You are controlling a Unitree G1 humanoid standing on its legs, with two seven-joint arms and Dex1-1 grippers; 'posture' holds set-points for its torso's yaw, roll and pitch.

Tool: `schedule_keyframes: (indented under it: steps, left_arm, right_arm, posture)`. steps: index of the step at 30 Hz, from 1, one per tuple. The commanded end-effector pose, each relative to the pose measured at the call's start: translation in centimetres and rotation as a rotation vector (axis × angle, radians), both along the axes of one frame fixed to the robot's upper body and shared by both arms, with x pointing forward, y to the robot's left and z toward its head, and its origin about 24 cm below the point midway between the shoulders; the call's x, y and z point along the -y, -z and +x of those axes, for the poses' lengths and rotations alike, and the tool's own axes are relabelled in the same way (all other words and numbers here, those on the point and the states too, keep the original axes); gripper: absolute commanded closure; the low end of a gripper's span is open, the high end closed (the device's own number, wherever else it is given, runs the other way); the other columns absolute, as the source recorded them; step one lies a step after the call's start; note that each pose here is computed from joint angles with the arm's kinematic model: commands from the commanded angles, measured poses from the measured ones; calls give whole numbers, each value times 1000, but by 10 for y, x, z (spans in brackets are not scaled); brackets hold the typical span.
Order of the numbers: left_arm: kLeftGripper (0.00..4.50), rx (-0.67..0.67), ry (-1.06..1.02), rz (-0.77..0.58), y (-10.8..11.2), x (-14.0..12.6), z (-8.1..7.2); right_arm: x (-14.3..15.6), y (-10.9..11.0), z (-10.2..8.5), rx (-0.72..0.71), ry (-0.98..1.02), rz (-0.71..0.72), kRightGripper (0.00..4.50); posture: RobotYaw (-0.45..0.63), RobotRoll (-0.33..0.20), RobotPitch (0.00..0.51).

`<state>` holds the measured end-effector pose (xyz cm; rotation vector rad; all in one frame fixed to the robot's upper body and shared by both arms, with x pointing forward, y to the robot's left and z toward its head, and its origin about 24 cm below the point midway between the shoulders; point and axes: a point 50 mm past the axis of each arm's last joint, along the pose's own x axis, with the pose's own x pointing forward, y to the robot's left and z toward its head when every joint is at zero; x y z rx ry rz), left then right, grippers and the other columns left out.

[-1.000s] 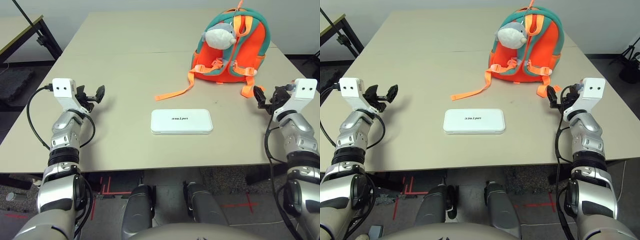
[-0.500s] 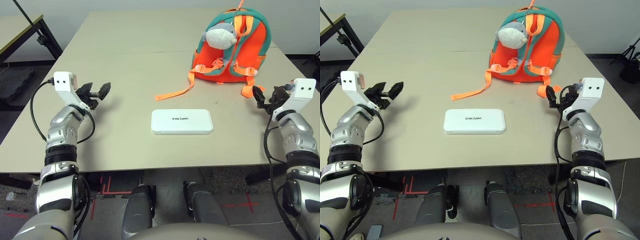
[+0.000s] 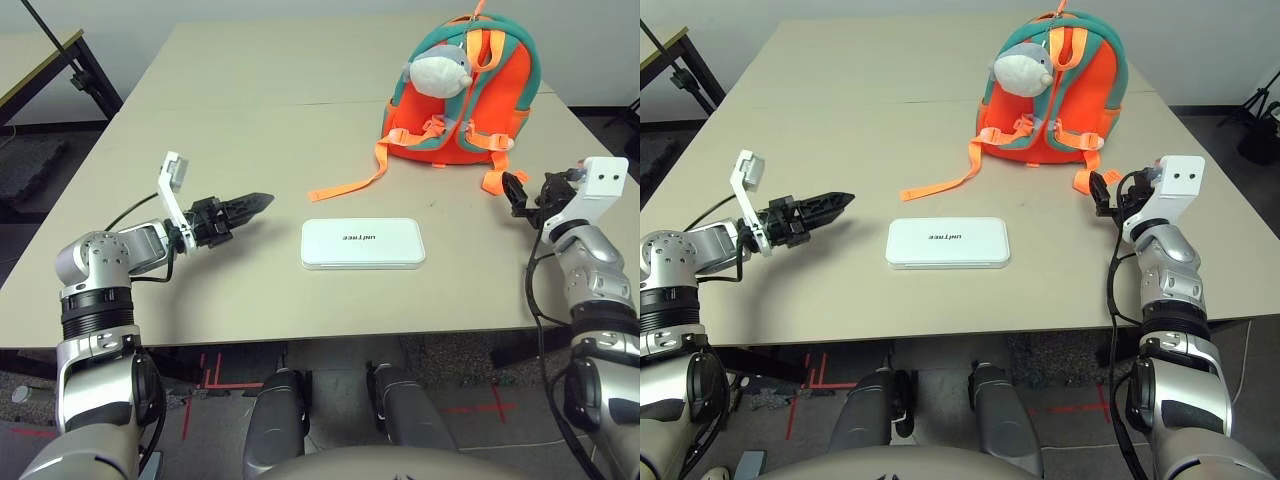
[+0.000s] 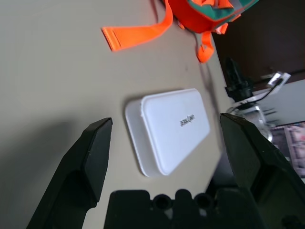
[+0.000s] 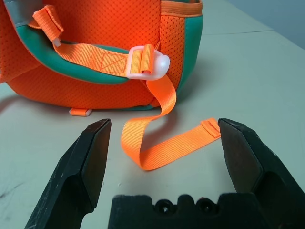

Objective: Put the pencil case into the backpack and zip it.

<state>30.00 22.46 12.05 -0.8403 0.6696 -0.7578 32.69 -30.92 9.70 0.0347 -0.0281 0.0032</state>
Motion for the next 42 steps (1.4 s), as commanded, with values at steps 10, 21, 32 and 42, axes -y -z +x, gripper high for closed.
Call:
schedule_keyframes:
  steps: [10, 21, 32, 42]
  left_arm:
    - [0, -217, 42, -122, 27, 16, 11]
    - [0, -277, 100, -134, 36, 31, 16]
    - [0, -309, 115, -150, 40, 35, 18]
    - [0, -333, 84, -87, 44, 29, 18]
  right_arm:
    - [-12, 4, -14, -124, -165, -144, 41]
    - [-39, -3, -30, -219, -403, -265, 3351]
    - [-65, -8, -39, -304, -588, -402, 4482]
    - [-67, -6, -42, -348, -649, -498, 4482]
  posture:
    - [-151, 0, 110]
    - [-188, 0, 114]
    - [-187, 0, 112]
    - [-183, 0, 112]
